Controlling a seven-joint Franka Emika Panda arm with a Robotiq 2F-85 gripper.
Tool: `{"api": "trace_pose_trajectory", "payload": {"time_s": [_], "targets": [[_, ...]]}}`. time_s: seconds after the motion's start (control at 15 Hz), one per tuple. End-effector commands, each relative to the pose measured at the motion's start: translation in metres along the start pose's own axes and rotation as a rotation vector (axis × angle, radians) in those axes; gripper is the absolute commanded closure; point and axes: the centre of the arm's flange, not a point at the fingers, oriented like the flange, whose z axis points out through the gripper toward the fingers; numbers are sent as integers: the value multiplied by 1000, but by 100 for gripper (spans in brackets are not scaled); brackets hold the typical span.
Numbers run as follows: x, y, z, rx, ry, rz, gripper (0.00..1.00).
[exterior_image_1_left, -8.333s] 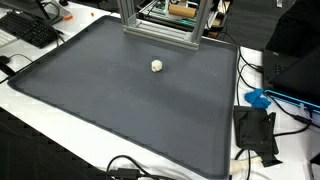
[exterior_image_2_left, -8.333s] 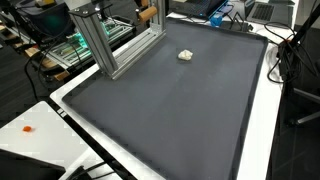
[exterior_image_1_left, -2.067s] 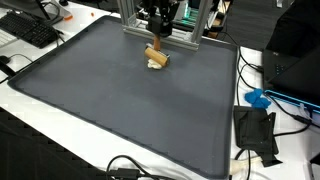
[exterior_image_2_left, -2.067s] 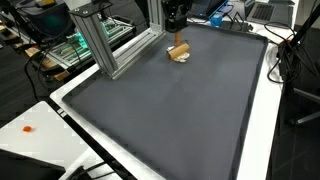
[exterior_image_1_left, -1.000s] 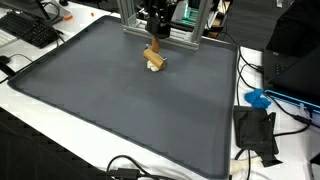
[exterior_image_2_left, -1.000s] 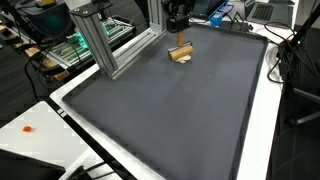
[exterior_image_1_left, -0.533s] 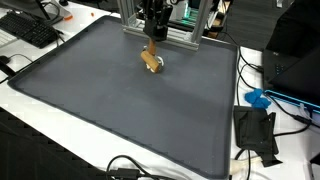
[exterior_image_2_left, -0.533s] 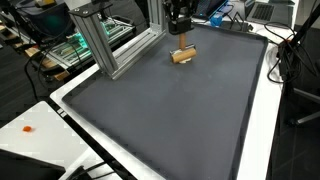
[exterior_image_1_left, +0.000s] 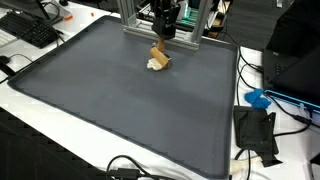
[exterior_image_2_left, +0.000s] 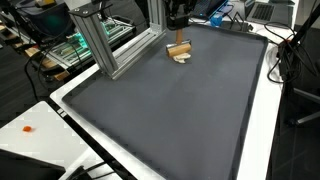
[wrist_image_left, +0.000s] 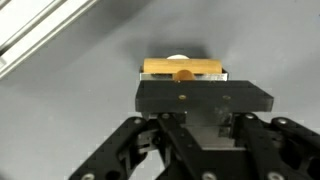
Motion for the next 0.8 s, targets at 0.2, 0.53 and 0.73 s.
{"api": "trace_pose_trajectory", "payload": {"time_s": [0.2, 0.53, 0.73], "targets": [[-5, -3, 17, -3, -10, 10, 78], [7, 2, 17, 13, 102, 60, 78], [13, 5, 23, 8, 146, 88, 78]]}}
